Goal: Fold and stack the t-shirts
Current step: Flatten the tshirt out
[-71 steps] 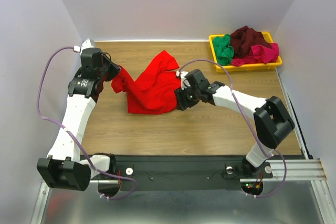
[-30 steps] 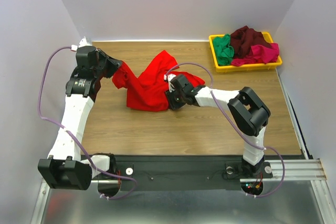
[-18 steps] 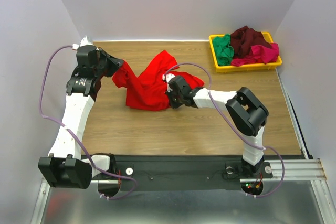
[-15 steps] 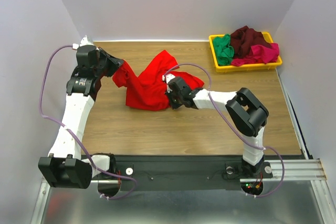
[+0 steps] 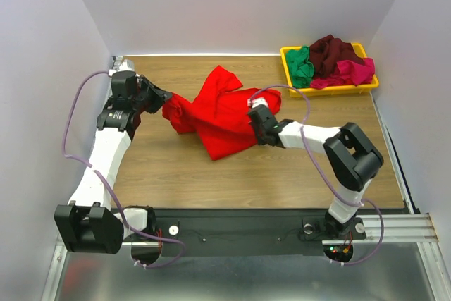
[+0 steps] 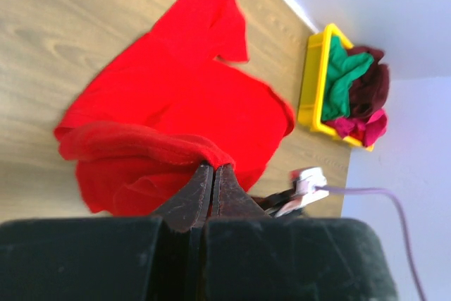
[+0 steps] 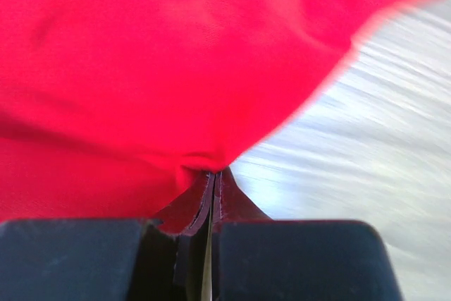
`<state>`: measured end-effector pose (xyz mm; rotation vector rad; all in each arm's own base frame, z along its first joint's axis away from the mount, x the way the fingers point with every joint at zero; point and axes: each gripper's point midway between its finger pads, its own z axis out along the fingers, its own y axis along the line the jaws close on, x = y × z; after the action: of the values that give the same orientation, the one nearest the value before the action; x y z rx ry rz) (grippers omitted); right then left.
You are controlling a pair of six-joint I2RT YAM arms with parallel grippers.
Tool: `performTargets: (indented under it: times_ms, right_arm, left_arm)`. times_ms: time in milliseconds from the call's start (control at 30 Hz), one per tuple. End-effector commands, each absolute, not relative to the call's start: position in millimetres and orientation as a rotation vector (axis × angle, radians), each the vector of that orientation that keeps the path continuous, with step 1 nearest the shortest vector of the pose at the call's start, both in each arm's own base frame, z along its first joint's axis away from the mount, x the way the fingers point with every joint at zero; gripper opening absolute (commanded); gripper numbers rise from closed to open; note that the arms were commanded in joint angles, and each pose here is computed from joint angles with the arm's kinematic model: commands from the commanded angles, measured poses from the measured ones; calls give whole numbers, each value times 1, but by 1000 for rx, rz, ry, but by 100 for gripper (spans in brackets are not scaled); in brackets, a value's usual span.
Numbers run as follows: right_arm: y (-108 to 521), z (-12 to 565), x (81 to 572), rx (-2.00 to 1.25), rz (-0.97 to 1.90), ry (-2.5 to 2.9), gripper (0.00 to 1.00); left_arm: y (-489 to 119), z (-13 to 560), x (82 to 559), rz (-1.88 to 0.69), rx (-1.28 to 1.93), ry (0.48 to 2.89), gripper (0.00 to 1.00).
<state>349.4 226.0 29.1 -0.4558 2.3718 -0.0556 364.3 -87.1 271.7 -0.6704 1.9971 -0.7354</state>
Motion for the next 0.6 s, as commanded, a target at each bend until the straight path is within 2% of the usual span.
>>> performTargets:
  times_ms: [0, 567]
  right_arm:
    - [153, 36, 348, -263, -227, 2431, 0]
    - [68, 63, 343, 39, -342, 2442, 0]
  left_arm:
    - [-94, 279, 364, -793, -611, 1958, 0]
    - [-70, 202, 381, -569, -668, 2074, 0]
